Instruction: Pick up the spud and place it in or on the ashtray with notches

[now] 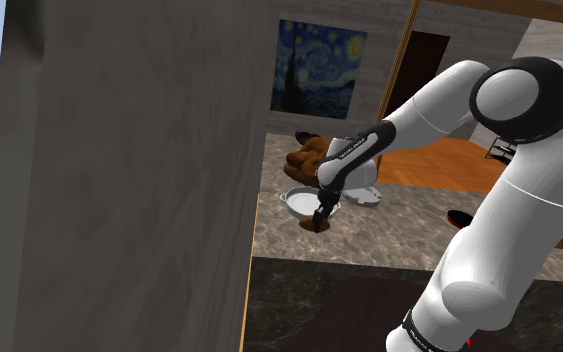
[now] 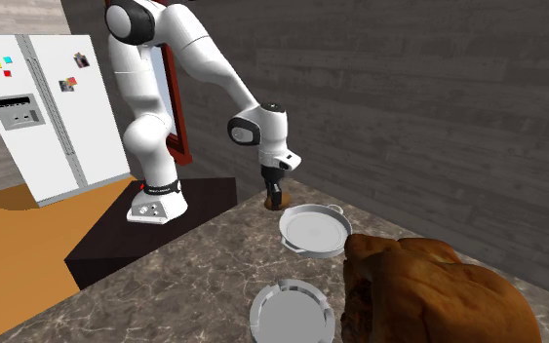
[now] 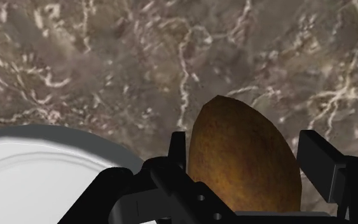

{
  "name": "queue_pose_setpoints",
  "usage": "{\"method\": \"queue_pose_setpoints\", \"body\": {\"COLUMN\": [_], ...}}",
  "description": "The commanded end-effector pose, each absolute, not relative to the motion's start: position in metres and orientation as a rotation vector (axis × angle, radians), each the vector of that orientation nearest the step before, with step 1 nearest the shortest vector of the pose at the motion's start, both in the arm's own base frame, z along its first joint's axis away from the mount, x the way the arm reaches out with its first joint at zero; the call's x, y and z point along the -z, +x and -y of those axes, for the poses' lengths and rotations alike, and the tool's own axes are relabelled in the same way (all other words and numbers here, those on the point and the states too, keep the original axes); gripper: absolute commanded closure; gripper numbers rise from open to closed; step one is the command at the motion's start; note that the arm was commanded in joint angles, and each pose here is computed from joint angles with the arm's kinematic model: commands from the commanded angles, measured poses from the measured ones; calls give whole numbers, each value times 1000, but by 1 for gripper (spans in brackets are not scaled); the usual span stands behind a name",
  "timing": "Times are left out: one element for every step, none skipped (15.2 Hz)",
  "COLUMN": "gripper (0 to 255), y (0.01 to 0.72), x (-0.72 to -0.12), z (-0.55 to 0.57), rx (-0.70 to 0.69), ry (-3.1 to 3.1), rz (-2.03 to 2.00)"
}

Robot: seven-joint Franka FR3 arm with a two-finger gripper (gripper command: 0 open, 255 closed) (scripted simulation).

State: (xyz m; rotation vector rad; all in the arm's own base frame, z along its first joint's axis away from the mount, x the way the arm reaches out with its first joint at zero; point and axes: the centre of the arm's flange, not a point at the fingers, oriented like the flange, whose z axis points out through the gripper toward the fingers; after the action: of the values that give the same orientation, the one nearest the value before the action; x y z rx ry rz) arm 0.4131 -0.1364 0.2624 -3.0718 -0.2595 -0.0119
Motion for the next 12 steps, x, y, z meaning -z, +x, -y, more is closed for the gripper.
{"method": "queue_pose_setpoints", "body": {"gripper": [255, 255, 255, 255, 255, 255, 255, 255, 255, 255, 255, 255], "y": [412, 412, 412, 412, 412, 412, 412, 412, 412, 412, 412, 412], "x": [-273, -279, -284, -289, -294, -300, -305, -310, -316, -321, -326, -331], "z": [136, 136, 136, 136, 136, 136, 136, 136, 136, 136, 136, 136], "rx": [12, 12, 12, 12, 12, 12, 12, 12, 12, 12, 12, 12], "ry": [-3072, -3072, -3072, -3072, -3072, -3072, -3072, -3072, -3072, -3072, -3072, -3072], "rz": [259, 259, 259, 259, 259, 259, 259, 259, 259, 259, 259, 259]}}
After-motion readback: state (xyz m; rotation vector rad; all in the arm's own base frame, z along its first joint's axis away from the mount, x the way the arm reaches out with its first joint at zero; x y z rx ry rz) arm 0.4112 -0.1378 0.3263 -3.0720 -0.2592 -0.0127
